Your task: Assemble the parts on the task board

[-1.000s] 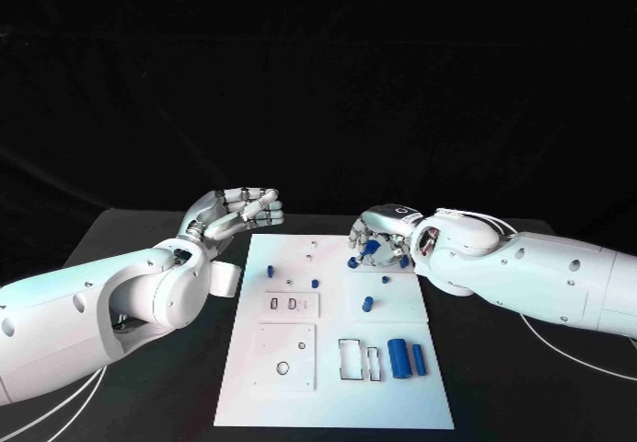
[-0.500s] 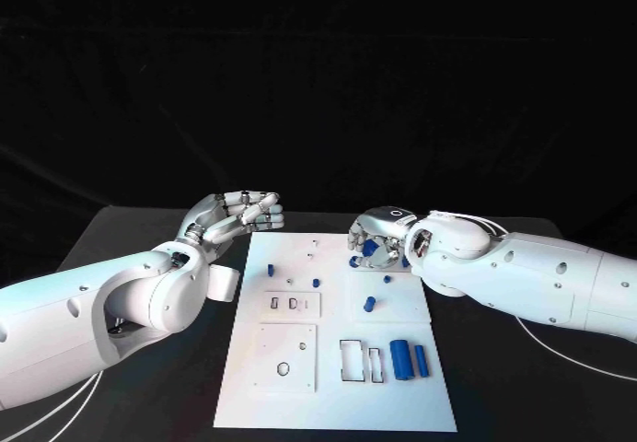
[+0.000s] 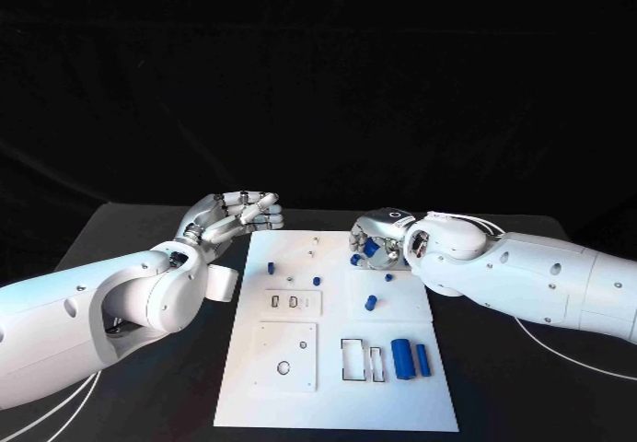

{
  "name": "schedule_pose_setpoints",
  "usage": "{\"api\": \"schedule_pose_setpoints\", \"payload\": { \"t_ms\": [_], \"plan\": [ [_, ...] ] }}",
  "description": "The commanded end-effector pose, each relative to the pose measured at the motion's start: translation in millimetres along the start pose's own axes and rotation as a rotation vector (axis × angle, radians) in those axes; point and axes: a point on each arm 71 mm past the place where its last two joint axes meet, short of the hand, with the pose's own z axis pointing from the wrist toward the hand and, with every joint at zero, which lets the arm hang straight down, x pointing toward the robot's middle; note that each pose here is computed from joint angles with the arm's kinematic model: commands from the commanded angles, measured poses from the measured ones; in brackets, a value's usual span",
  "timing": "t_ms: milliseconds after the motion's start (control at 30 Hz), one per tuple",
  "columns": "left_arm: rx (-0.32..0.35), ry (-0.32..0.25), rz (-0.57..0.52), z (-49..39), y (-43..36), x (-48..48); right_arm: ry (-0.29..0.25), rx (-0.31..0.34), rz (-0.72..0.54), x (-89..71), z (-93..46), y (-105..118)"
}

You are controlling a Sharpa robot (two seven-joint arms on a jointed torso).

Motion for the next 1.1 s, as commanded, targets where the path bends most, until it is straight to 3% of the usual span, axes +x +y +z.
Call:
{"api": "schedule_pose_setpoints", "payload": {
  "t_ms": [33,667,1100],
  "plan": [
    [0.003,0.024,-0.007,0.1,-1.4,2.6,0.023,-0.002,-0.023,2.9,0.6,2],
    [-0.009,0.020,-0.007,-0.1,-1.2,1.0,0.007,-0.016,0.003,3.5,1.1,6],
    [-0.016,0.007,-0.004,-0.1,-0.9,-1.6,-0.132,0.018,0.016,-6.1,-2.2,6]
  ]
}}
